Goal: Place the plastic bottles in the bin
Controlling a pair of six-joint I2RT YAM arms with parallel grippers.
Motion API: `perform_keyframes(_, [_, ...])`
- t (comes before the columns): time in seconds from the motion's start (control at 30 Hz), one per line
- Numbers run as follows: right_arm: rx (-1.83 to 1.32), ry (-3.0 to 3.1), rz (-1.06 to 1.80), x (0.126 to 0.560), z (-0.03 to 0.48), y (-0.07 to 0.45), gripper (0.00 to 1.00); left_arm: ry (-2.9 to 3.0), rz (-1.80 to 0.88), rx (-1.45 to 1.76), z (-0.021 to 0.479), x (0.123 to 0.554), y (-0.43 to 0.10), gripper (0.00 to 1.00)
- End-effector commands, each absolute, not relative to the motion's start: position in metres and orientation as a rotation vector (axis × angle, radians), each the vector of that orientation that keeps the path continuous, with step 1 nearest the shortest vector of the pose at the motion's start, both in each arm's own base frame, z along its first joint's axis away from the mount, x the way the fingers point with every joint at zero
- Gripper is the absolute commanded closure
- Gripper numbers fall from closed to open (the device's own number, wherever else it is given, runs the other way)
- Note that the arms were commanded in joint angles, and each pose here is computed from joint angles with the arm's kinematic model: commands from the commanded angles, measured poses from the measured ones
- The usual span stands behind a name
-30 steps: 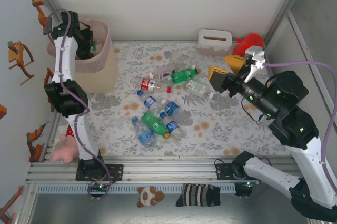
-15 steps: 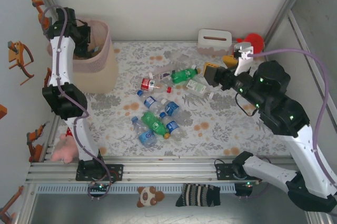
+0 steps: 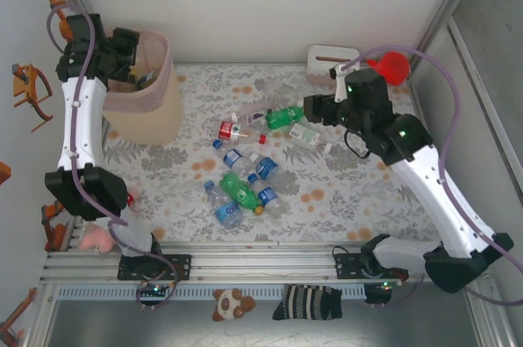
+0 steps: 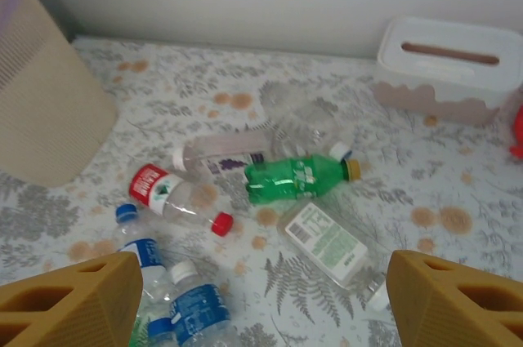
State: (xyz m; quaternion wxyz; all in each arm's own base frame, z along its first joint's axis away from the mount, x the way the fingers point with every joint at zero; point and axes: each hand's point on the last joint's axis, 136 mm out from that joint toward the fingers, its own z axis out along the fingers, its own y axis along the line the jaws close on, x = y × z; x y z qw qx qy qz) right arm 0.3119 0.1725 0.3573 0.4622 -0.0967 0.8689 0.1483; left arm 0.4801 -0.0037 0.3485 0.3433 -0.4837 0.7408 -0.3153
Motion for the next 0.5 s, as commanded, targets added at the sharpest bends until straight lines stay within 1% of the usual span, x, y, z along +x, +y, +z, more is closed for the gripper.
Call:
perform_keyframes(0.0, [-0.163, 2.232, 0.399, 0.323, 0.336, 0.171, 0.22, 1.853, -0.907, -0.964, 0.386, 0.475, -0.02, 0.2])
perform_keyframes(0.13, [-0.087, 2.334, 0.436, 0.341, 0.305, 0.169, 0.23, 1.76, -0.996, -0.791, 0.401, 0.455, -0.034, 0.24])
perform_keyframes(0.2, [-0.135, 2.369, 0.389, 0.349, 0.29, 0.169, 0.23, 1.763, -0.986, -0.708, 0.403, 0.445, -0.039, 0.24])
perform_keyframes(0.3, [-0.315, 2.411, 0.308, 0.357, 0.267, 0.175, 0.23, 1.79, -0.99, -0.603, 0.401, 0.43, -0.049, 0.24])
perform_keyframes(0.4, [-0.545, 2.457, 0.237, 0.364, 0.238, 0.182, 0.23, 1.788, -1.064, -0.462, 0.404, 0.417, -0.066, 0.23])
perform_keyframes(0.47, [-0.69, 2.507, 0.205, 0.366, 0.215, 0.187, 0.23, 1.782, -1.116, -0.376, 0.405, 0.409, -0.077, 0.21])
